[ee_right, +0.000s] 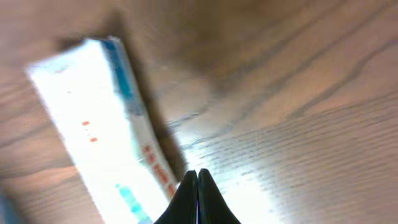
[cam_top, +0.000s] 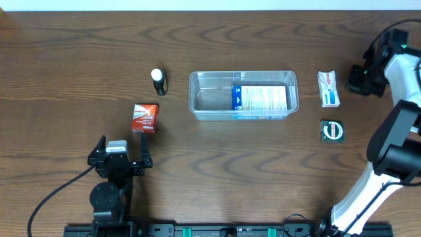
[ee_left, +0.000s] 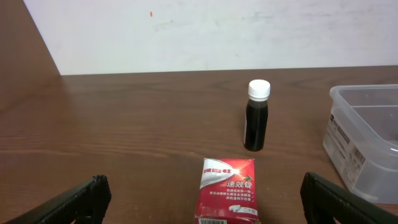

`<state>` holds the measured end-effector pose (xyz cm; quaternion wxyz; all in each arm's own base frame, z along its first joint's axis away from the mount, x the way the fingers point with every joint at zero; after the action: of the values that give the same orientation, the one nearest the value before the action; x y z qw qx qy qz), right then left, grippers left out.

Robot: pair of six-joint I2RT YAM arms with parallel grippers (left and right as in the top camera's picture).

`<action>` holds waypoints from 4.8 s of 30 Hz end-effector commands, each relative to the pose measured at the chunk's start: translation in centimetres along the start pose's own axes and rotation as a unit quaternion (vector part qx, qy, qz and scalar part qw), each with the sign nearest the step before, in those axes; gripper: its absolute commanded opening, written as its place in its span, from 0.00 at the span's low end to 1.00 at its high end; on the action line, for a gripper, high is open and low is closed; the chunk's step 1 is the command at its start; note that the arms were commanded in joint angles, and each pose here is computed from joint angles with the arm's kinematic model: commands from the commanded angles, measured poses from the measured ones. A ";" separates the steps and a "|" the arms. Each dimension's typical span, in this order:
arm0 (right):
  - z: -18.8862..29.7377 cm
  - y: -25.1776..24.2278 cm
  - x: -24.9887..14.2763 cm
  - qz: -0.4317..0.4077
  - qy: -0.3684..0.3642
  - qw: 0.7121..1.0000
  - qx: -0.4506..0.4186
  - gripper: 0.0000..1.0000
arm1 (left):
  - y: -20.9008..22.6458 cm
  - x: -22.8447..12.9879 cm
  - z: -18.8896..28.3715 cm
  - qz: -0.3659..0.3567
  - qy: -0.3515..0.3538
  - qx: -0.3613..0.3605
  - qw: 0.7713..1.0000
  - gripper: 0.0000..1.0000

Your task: Pack container

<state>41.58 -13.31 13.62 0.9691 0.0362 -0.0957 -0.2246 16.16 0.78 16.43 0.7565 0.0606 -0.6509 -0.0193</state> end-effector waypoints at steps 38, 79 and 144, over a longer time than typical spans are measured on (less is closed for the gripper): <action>-3.2 5.7 -3.1 0.162 -0.021 0.986 -0.045 0.90 | -0.3 -1.3 -0.3 -0.006 0.018 -0.006 1.000 0.98; -6.6 4.7 -3.6 0.154 0.000 0.987 -0.049 0.42 | -0.3 -1.3 -0.3 -0.006 0.018 -0.006 1.000 0.98; 5.2 23.7 -13.1 0.779 0.036 0.618 0.102 0.48 | -0.3 -1.3 -0.3 -0.006 0.018 -0.006 1.000 0.98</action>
<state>39.52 13.76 19.73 0.7976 0.0685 -0.0777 0.5943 16.16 0.78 16.43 0.7565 0.0606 -0.6509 -0.0193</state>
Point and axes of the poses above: each gripper's point midway between its finger pads, its own z axis back along the fingers, its own y axis along the line the jaws close on, x = y × z, the point moved 8 cm from there along z, back along the fingers, and after that the axes turned 4 degrees about -z, right-handed, at the moved point
